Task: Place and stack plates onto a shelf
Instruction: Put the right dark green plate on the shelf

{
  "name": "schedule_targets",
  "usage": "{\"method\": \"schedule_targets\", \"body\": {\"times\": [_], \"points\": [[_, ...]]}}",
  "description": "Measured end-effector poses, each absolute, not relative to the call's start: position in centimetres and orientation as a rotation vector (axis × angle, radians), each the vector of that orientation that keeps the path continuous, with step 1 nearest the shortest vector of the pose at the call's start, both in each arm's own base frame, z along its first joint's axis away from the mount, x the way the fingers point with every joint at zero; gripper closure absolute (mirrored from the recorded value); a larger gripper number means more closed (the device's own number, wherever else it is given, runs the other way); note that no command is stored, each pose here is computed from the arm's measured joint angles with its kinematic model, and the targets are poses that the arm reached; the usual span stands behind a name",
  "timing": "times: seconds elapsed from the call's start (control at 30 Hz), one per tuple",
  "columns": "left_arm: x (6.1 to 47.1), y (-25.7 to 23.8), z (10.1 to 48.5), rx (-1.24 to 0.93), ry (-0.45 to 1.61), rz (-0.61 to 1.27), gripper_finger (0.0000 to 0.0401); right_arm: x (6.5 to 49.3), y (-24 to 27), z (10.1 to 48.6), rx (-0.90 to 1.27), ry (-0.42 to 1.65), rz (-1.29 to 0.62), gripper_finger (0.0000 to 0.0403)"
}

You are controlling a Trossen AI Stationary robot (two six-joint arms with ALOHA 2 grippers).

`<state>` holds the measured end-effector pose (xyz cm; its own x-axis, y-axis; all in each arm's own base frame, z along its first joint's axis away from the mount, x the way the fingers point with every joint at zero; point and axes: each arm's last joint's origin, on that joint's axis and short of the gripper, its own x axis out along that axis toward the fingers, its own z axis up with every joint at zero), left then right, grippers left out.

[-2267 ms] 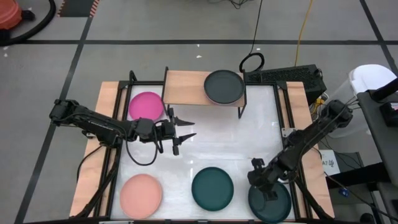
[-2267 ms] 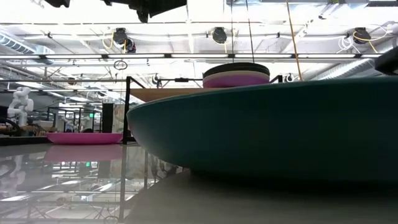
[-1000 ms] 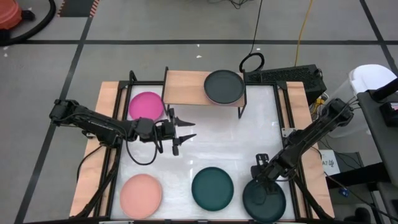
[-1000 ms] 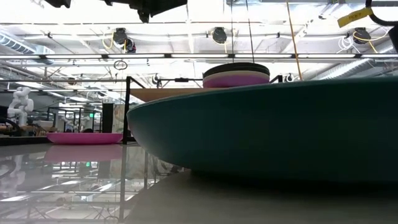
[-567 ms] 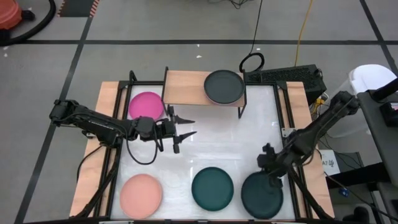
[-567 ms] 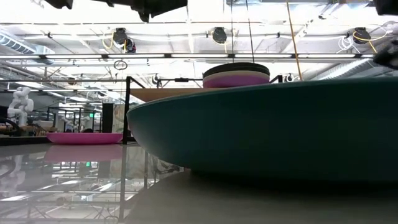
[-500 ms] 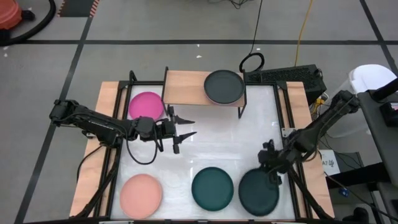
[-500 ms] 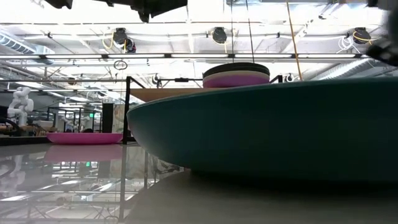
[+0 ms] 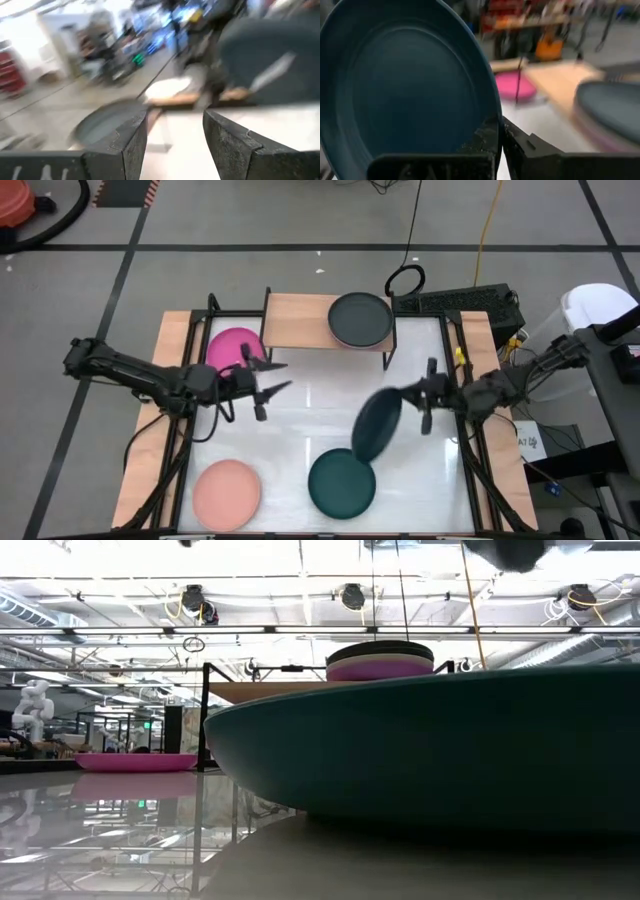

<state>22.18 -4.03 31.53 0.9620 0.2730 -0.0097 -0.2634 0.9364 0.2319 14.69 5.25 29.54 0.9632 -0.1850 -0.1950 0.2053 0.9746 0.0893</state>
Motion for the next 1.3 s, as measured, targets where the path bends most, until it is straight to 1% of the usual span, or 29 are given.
{"method": "schedule_targets", "body": {"times": [0.13, 0.2, 0.33, 0.53, 0.63, 0.77, 0.9, 1.07, 1.17, 1.3], "points": [[20.6, -3.3, 30.7, 0.24, 0.187, 0.461, 0.0203, 15.8, 3.7, 31.1, 0.056, 0.042, -0.293, 0.0403], [20.2, -3.1, 30.5, 0.229, 0.219, 0.509, 0.0203, 16.3, 2.7, 31.7, 0.039, -0.017, -0.361, 0.0403], [20.1, -3.0, 30.2, 0.24, 0.25, 0.528, 0.0203, 17.2, 0.4, 32.6, 0.026, -0.125, -0.499, 0.0403], [20.0, -2.8, 29.8, 0.265, 0.291, 0.533, 0.0203, 19.3, -3.3, 32.9, 0.047, -0.241, -0.496, 0.0403], [20.0, -2.8, 29.5, 0.265, 0.292, 0.535, 0.0203, 21.0, -5.5, 32.8, 0.076, -0.219, -0.497, 0.0403], [19.7, -2.7, 27.5, 0.272, 0.298, 0.536, 0.0203, 23.7, -8.5, 32.7, 0.121, -0.169, -0.456, 0.0403], [18.7, -2.4, 26.5, 0.243, 0.207, 0.557, 0.0203, 26.6, -11.4, 33.0, 0.138, -0.122, -0.431, 0.0403], [17.0, -2.2, 26.5, 0.17, 0.075, 0.546, 0.0203, 30.1, -15.2, 33.4, 0.16, -0.074, -0.439, 0.0403], [16.4, -2.3, 26.0, 0.152, 0.042, 0.509, 0.0203, 31.8, -17.4, 32.6, 0.176, -0.013, -0.473, 0.0403], [16.0, -2.5, 26.0, 0.131, 0.007, 0.493, 0.0203, 33.5, -19.9, 30.8, 0.228, 0.08, -0.494, 0.0403]]}}
